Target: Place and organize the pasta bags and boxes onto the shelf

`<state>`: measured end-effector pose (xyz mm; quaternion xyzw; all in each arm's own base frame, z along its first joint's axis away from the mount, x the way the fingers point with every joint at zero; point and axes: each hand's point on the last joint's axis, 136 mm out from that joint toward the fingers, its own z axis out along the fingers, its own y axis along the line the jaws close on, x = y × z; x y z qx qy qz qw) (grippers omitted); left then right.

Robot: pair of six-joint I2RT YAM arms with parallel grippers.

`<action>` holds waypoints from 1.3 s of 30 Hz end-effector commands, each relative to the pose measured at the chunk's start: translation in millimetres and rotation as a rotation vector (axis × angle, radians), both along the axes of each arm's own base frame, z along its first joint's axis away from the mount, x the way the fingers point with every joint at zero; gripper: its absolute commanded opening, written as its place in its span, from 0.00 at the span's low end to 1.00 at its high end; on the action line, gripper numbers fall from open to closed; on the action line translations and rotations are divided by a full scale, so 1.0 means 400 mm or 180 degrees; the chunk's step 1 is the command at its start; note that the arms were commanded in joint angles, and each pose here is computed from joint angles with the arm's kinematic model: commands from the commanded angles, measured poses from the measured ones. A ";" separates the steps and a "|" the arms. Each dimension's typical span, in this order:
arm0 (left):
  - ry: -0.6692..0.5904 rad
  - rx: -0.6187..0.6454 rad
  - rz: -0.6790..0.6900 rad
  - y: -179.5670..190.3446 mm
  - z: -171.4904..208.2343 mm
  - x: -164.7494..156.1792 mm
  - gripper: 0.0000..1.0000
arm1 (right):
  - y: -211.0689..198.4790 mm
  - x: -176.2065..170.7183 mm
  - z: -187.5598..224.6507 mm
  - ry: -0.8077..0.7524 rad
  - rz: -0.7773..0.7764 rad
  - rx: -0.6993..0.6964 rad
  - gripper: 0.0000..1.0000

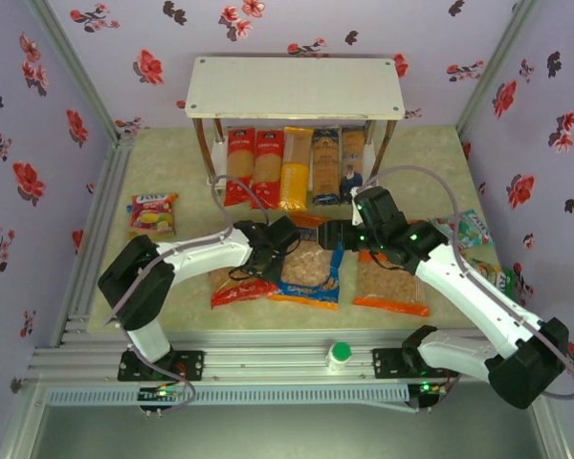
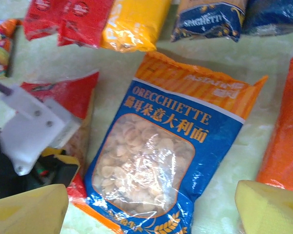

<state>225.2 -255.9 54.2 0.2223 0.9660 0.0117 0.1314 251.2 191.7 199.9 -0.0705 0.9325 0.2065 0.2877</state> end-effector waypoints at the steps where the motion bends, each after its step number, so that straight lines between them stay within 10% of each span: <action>1: -0.0329 -0.0398 -0.0067 -0.036 0.085 0.027 0.41 | -0.038 0.014 -0.005 0.0010 -0.0156 -0.0211 0.89; 6: -0.0657 -0.1010 -0.0056 -0.062 0.219 0.056 0.56 | -0.095 0.019 -0.030 0.0083 -0.0409 -0.0398 0.91; 9: -0.0681 -0.1096 0.0185 -0.008 0.257 0.056 0.48 | -0.117 0.016 -0.051 0.0169 -0.0523 -0.0439 0.89; 16: -0.0276 -0.0854 0.0986 0.187 0.124 -0.045 0.21 | -0.232 -0.011 -0.107 0.0320 -0.1028 -0.0895 0.90; 39: -0.0184 -0.0903 0.1628 0.338 -0.019 0.001 0.27 | -0.367 -0.017 -0.244 0.0821 -0.1817 -0.0689 0.97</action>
